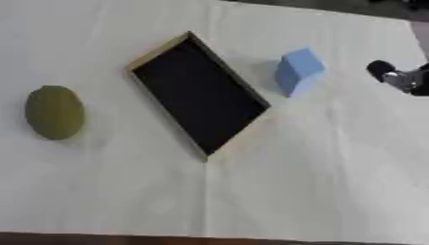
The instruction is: Pick up objects on the table and place them in the box.
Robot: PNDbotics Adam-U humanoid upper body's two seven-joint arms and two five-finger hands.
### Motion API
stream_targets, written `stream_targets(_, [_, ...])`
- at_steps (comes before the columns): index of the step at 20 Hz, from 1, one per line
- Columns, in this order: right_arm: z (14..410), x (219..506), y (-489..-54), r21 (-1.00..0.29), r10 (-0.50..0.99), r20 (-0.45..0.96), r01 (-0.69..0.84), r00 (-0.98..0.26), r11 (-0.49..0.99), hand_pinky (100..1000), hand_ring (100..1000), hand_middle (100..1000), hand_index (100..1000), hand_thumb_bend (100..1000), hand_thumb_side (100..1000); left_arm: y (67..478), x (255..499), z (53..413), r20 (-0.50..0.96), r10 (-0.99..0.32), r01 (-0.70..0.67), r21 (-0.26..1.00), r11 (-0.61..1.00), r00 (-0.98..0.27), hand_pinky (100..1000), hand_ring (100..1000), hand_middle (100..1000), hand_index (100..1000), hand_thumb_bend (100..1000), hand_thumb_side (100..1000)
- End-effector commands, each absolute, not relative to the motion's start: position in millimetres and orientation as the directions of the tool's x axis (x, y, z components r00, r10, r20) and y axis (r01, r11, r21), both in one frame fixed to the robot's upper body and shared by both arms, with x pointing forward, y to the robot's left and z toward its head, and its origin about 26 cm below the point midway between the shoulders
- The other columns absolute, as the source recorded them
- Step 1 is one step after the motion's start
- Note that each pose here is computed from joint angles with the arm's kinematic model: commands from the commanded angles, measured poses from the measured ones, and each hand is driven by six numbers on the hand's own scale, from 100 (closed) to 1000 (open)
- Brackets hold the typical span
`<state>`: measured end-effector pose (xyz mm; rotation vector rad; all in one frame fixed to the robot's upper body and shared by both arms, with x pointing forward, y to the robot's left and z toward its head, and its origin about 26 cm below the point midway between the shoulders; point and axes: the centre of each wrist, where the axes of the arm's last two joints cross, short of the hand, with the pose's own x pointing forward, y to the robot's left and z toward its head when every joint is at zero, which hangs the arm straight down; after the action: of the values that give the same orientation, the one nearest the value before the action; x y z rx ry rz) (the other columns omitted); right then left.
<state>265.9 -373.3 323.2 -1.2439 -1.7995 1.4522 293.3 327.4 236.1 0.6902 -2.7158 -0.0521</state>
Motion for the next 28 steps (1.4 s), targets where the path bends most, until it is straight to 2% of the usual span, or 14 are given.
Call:
stream_targets(1, [339,263,-366,-0.933,0.867,-0.226,0.354,-0.444,-0.063,909,929,878,904,368,100,327,290,248,0.273,-0.474,-0.453,0.14,0.88,-0.837,869,793,779,855,100,605])
stream_targets(8, [339,266,-358,-0.945,0.864,-0.251,0.305,-0.436,-0.121,911,939,887,912,392,100,326,290,247,0.274,-0.467,-0.443,0.148,0.884,-0.841,869,794,780,855,100,599])
stream_targets(28, [341,271,-345,-0.954,0.835,-0.279,0.24,-0.475,-0.182,912,948,903,917,388,100,327,290,245,0.286,-0.464,-0.436,0.159,0.886,-0.838,871,796,782,855,100,632])
